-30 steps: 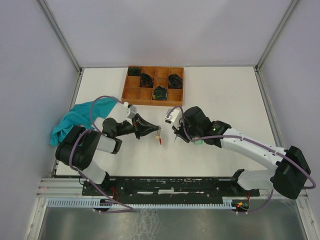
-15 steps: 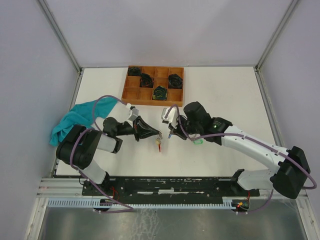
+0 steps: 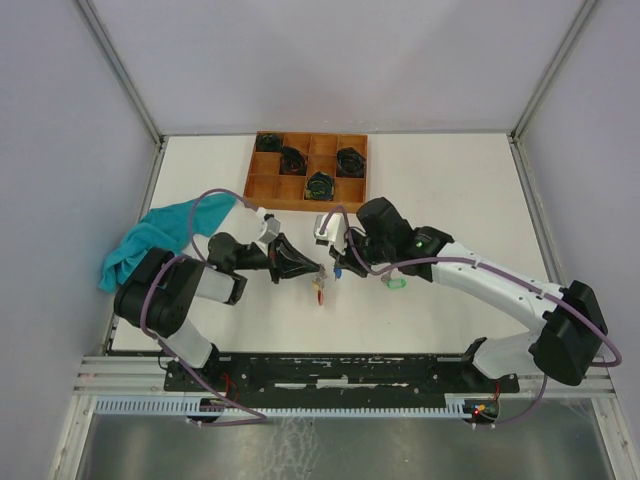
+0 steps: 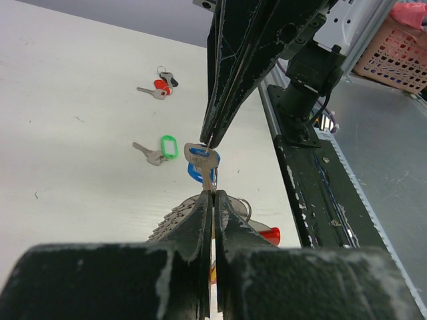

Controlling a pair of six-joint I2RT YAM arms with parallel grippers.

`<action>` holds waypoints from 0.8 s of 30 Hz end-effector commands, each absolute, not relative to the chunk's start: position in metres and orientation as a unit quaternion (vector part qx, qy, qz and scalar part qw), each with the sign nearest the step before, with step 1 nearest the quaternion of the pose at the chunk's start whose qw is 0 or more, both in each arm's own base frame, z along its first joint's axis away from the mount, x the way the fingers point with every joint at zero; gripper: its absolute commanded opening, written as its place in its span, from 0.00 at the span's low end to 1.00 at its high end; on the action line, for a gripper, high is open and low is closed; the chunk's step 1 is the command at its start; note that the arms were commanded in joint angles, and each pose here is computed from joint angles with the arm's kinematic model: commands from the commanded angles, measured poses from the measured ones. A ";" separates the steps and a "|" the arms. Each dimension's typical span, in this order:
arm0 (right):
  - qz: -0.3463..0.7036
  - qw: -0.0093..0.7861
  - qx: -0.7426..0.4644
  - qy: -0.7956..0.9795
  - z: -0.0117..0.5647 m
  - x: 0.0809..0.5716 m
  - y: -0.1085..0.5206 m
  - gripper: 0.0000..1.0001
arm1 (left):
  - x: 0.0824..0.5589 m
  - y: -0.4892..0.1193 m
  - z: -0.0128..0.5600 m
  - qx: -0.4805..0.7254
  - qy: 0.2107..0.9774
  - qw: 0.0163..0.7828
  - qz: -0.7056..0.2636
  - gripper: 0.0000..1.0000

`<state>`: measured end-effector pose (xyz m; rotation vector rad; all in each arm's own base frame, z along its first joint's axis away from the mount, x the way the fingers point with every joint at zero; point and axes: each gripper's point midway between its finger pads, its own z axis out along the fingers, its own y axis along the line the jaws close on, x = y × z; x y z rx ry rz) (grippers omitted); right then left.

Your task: Put the keys on the keyring

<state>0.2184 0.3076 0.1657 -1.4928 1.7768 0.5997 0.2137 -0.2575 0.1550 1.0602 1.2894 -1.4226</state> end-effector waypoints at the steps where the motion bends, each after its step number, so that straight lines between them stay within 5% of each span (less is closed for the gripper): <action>1: 0.250 0.388 -0.590 0.662 0.193 0.218 0.320 0.01 | 0.216 -0.261 0.183 0.495 0.431 0.528 -0.539 0.03; 24: 0.270 0.355 -0.614 0.651 0.185 0.210 0.333 0.01 | 0.212 -0.263 0.182 0.502 0.426 0.521 -0.543 0.03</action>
